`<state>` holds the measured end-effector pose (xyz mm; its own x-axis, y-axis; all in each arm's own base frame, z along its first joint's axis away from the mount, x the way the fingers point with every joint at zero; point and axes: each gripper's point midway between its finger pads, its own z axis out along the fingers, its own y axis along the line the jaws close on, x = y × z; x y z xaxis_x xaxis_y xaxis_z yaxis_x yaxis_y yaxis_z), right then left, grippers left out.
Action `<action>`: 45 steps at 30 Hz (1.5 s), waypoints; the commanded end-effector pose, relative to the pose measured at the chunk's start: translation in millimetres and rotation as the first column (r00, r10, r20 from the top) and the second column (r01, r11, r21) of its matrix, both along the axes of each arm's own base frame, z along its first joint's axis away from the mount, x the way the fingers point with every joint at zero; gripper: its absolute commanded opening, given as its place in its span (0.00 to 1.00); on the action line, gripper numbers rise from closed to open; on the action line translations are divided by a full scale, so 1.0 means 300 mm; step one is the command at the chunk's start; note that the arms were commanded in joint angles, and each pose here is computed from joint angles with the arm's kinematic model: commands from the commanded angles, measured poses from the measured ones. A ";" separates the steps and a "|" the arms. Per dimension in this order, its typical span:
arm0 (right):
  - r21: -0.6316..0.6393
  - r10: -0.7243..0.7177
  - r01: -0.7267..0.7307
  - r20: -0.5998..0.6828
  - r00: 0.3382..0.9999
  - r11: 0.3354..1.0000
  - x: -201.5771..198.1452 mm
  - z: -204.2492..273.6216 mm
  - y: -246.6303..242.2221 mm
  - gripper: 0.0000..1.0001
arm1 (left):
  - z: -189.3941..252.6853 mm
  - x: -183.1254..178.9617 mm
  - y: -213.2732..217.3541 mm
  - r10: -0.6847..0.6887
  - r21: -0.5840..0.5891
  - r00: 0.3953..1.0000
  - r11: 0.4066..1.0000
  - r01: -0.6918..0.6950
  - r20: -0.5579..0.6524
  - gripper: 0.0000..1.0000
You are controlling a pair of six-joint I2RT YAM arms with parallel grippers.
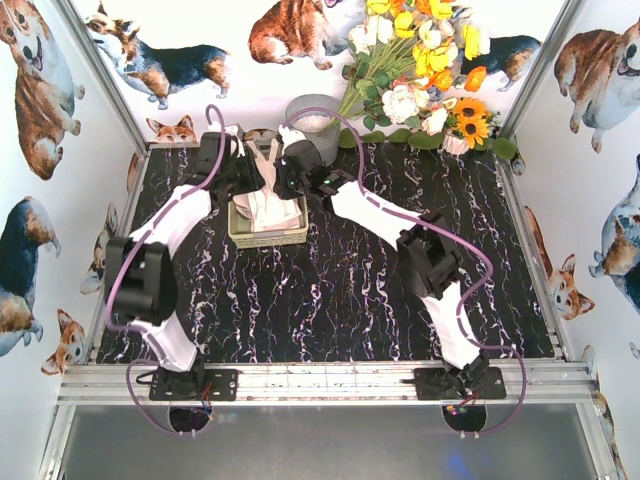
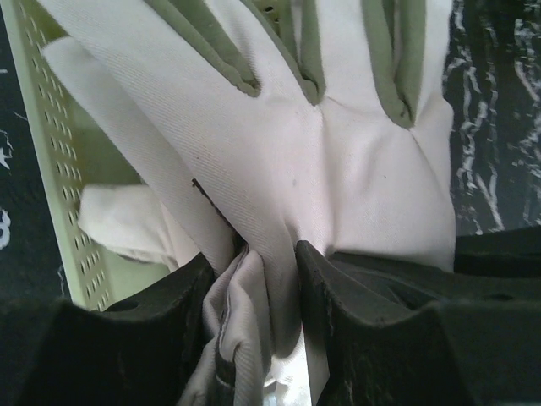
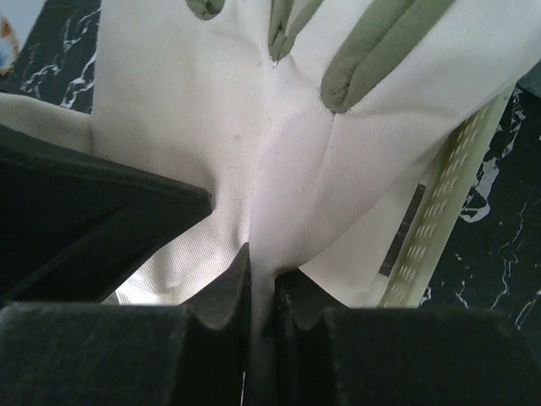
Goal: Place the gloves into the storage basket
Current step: Place the glove in the bin.
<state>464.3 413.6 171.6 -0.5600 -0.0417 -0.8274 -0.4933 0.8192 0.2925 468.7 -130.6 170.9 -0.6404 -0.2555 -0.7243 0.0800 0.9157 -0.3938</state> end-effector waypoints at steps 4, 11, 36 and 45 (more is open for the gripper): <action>-0.015 -0.103 0.103 -0.005 0.995 0.995 0.132 -0.074 -0.020 0.00 | -0.074 0.113 0.056 0.018 0.075 0.999 0.997 -0.015 -0.046 0.00; -0.053 -0.119 0.113 -0.116 0.986 0.992 0.150 -0.222 -0.040 0.00 | -0.195 0.121 0.119 0.095 0.123 0.985 0.989 -0.077 -0.145 0.00; -0.146 -0.141 0.108 -0.239 0.961 0.983 0.158 -0.389 -0.114 0.21 | -0.288 0.173 0.166 0.033 0.271 0.988 0.963 0.010 -0.152 0.20; -0.098 -0.140 0.125 -0.164 0.976 0.987 0.186 -0.235 -0.107 0.34 | -0.050 0.153 0.200 0.008 0.336 1.000 0.942 -0.003 -0.014 0.53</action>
